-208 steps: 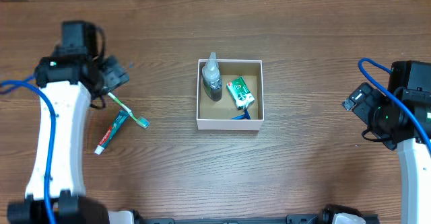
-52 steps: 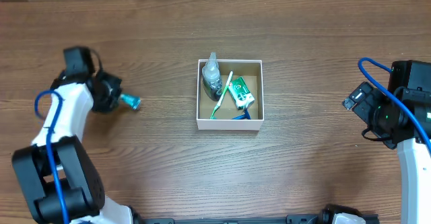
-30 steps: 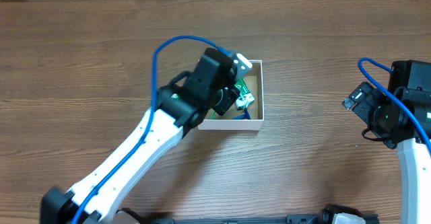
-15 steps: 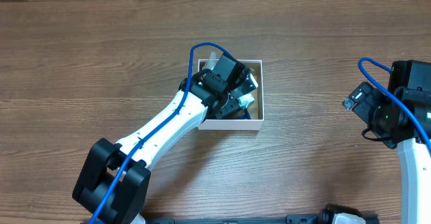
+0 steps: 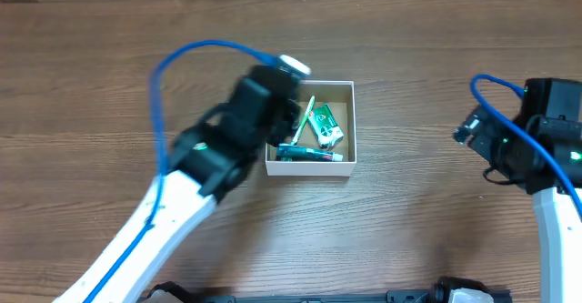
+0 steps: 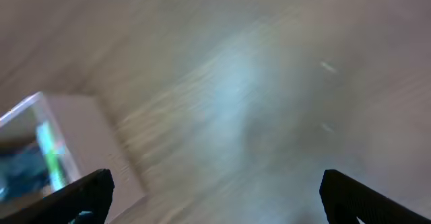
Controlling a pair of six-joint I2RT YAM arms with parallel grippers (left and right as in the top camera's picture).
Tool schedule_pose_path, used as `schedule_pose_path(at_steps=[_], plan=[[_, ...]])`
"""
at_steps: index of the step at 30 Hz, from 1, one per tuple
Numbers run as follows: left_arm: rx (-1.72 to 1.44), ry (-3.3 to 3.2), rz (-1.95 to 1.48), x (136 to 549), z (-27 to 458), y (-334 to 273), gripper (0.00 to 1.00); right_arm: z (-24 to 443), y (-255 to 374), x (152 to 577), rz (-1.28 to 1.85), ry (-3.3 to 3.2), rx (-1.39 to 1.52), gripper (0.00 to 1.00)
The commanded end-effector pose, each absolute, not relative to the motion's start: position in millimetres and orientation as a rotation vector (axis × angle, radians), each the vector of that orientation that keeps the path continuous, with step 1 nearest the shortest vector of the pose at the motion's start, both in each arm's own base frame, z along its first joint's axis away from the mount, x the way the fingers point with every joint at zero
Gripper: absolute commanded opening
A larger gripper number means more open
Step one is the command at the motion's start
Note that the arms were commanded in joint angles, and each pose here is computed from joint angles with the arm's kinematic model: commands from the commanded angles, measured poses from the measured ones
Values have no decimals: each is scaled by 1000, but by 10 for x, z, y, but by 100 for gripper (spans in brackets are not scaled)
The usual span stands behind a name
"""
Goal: Pack container
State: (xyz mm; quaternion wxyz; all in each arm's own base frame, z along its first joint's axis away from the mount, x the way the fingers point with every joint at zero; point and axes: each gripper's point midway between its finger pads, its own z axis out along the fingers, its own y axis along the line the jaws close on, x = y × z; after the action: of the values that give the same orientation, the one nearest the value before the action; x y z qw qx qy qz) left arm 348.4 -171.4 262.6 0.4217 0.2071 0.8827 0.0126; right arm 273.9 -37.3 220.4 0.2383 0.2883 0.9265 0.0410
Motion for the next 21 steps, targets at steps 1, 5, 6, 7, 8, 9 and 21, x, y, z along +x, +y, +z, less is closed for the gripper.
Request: schedule_pose_path(at_steps=[1,5,6,7,8,9,21], plan=[[0,2292,-4,3546,2672,-1073,100,2379,149,2972,241,2528,366,100],[-233,2326,42,3615,2567,-593,100,2511,384,3265,175,2429,156,100],[-264,2330,54,3629,2547,-510,100,2534,445,3363,187,2402,137,100],[-301,2331,61,3644,2526,-442,100,2545,493,3444,206,2383,125,100],[-319,2332,66,3652,2516,-401,100,2548,501,3503,208,2370,124,100],[-331,2329,72,3664,2514,-363,100,2562,510,3579,211,2350,122,100],[-230,2364,-200,3676,2564,-106,100,2640,423,3527,205,2320,246,100]])
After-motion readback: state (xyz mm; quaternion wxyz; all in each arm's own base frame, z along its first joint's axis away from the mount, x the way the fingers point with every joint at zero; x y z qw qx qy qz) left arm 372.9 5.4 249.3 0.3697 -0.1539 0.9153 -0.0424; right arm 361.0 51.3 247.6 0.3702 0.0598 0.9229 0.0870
